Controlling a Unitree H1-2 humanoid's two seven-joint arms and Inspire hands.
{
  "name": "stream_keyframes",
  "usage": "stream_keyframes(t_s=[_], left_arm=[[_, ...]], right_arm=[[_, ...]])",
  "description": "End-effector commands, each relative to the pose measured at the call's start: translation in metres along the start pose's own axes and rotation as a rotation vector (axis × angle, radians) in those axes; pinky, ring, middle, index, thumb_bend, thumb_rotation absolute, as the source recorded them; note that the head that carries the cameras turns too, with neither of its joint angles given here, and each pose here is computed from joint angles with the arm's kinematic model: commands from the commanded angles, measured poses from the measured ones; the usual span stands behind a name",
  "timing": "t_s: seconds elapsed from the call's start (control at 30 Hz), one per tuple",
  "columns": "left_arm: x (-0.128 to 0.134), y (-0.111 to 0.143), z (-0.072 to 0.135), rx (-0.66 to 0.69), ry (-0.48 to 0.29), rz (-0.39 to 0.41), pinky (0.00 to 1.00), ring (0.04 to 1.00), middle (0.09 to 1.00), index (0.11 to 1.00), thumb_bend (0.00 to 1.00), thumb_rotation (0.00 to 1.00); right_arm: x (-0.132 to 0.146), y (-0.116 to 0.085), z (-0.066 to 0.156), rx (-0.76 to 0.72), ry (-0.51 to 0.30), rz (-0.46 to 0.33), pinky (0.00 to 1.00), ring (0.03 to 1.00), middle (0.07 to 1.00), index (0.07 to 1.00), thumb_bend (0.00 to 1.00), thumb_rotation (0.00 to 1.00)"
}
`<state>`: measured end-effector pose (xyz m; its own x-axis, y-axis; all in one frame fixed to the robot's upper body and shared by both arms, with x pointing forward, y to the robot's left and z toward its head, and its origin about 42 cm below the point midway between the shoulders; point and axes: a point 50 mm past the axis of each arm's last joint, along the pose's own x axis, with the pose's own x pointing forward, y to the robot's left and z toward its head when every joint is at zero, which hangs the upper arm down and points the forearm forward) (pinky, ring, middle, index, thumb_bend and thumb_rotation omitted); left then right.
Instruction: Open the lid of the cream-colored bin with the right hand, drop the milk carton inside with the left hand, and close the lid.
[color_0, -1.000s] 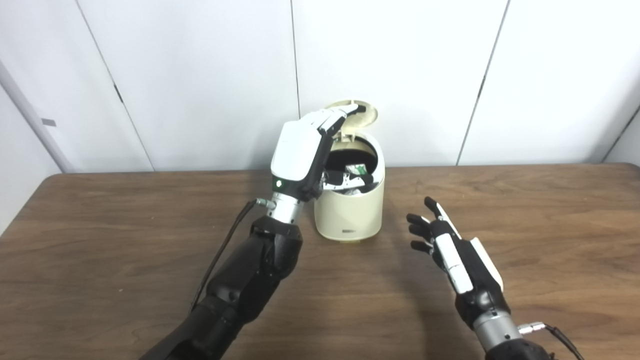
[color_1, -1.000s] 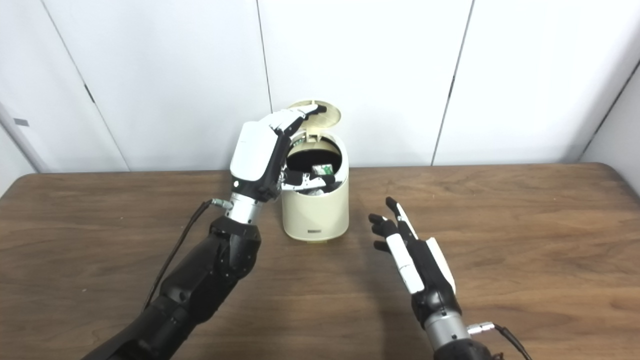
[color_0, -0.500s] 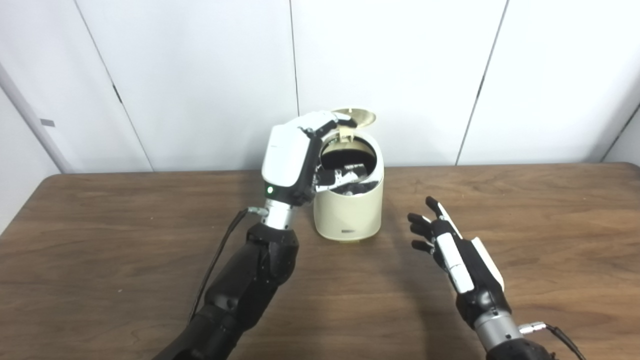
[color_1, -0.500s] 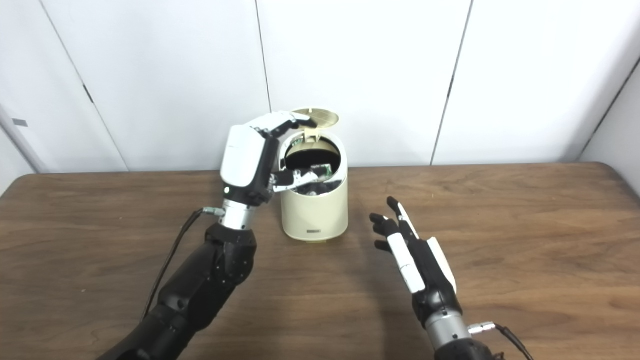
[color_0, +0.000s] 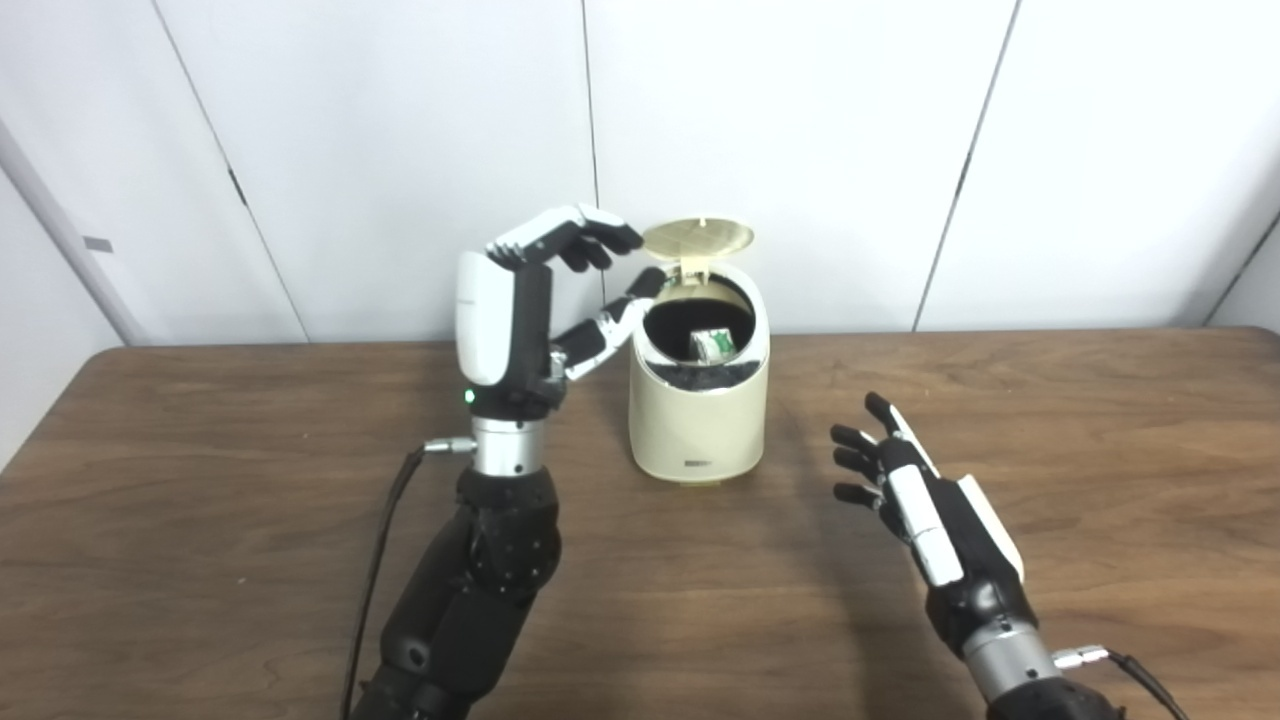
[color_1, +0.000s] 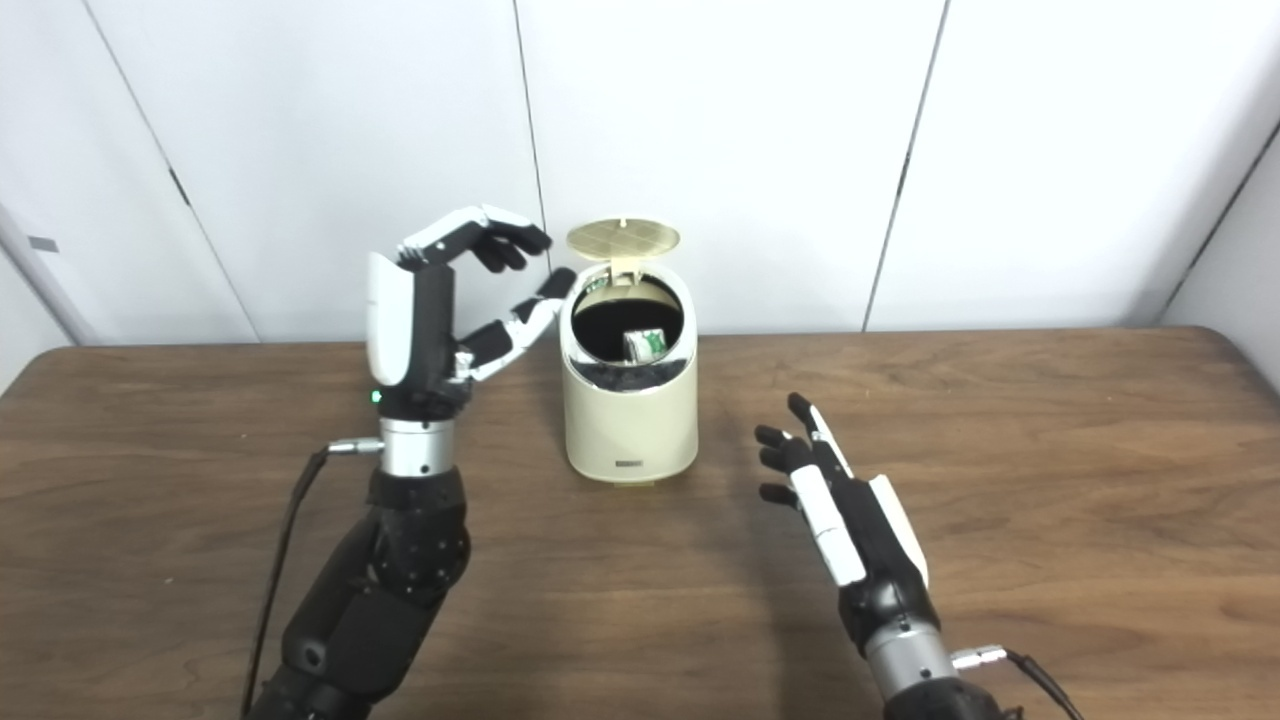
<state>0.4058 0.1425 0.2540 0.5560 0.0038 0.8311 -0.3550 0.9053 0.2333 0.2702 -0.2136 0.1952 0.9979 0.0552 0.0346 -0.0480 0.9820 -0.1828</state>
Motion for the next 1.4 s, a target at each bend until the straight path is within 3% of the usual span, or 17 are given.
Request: stream_keyframes(t_s=[0.0,0.1,0.2,0.4,0.47,0.5,0.57,0.6,0.67,0.83,0.97,1.03,1.17,1.37], left_arm=[[0.012,0.007,0.008,-0.056,0.011,0.032,0.39,0.441,0.49,0.484,0.51,0.0],[0.008,0.017,0.006,-0.104,0.113,0.056,0.38,0.434,0.48,0.491,0.51,0.0],[0.003,0.028,0.004,-0.167,0.275,0.062,0.38,0.433,0.477,0.494,0.51,0.0],[-0.01,0.051,0.0,-0.237,0.565,0.006,0.39,0.428,0.487,0.513,0.5,0.0],[-0.015,0.058,-0.001,-0.257,0.633,-0.022,0.42,0.471,0.469,0.524,0.51,0.0],[-0.02,0.062,-0.003,-0.253,0.652,-0.037,0.43,0.479,0.467,0.526,0.51,0.0],[-0.028,0.068,-0.008,-0.249,0.659,-0.067,0.48,0.54,0.59,0.501,0.5,0.07],[-0.032,0.071,-0.012,-0.266,0.662,-0.087,0.49,0.547,0.602,0.499,0.5,0.07],[-0.037,0.076,-0.016,-0.296,0.664,-0.111,0.57,0.653,0.708,0.674,0.45,0.45],[-0.05,0.087,-0.025,-0.338,0.688,-0.195,0.77,0.825,0.872,0.861,0.46,0.76],[-0.061,0.092,-0.027,-0.379,0.715,-0.222,0.91,0.952,0.981,0.976,0.52,0.89],[-0.068,0.094,-0.027,-0.391,0.729,-0.234,0.98,0.99,0.996,0.995,0.54,0.95],[-0.08,0.096,-0.027,-0.423,0.747,-0.24,1.0,1.0,1.0,1.0,0.55,0.98],[-0.091,0.092,-0.025,-0.451,0.776,-0.216,1.0,1.0,1.0,1.0,0.55,0.96]], right_arm=[[0.007,-0.004,0.021,0.002,-0.117,-0.021,0.8,0.891,0.892,0.972,0.6,1.0],[0.02,-0.007,0.029,0.041,-0.156,-0.029,0.86,0.917,0.901,0.978,0.62,1.0],[0.034,-0.011,0.04,0.055,-0.189,-0.038,0.89,0.93,0.907,0.974,0.62,1.0],[0.063,-0.02,0.056,0.048,-0.287,-0.035,0.85,0.91,0.905,0.935,0.65,0.96],[0.072,-0.021,0.062,0.048,-0.321,-0.036,0.83,0.912,0.909,0.921,0.63,0.94],[0.075,-0.022,0.066,0.042,-0.331,-0.034,0.83,0.913,0.91,0.919,0.62,0.93],[0.08,-0.022,0.074,0.026,-0.338,-0.039,0.83,0.915,0.903,0.9,0.62,0.95],[0.083,-0.022,0.079,0.015,-0.347,-0.043,0.83,0.914,0.901,0.898,0.62,0.96],[0.087,-0.022,0.084,0.001,-0.362,-0.047,0.83,0.896,0.886,0.871,0.61,0.93],[0.099,-0.017,0.101,-0.054,-0.379,-0.042,0.85,0.894,0.904,0.875,0.58,0.9],[0.109,-0.012,0.114,-0.186,-0.414,-0.029,0.84,0.919,0.937,0.912,0.53,0.94],[0.117,-0.01,0.123,-0.259,-0.422,-0.034,0.82,0.915,0.933,0.913,0.56,0.96],[0.134,-0.005,0.138,-0.448,-0.439,-0.04,0.8,0.893,0.921,0.902,0.56,0.99],[0.15,0.004,0.16,-0.622,-0.446,0.017,0.78,0.879,0.916,0.919,0.52,0.99]])
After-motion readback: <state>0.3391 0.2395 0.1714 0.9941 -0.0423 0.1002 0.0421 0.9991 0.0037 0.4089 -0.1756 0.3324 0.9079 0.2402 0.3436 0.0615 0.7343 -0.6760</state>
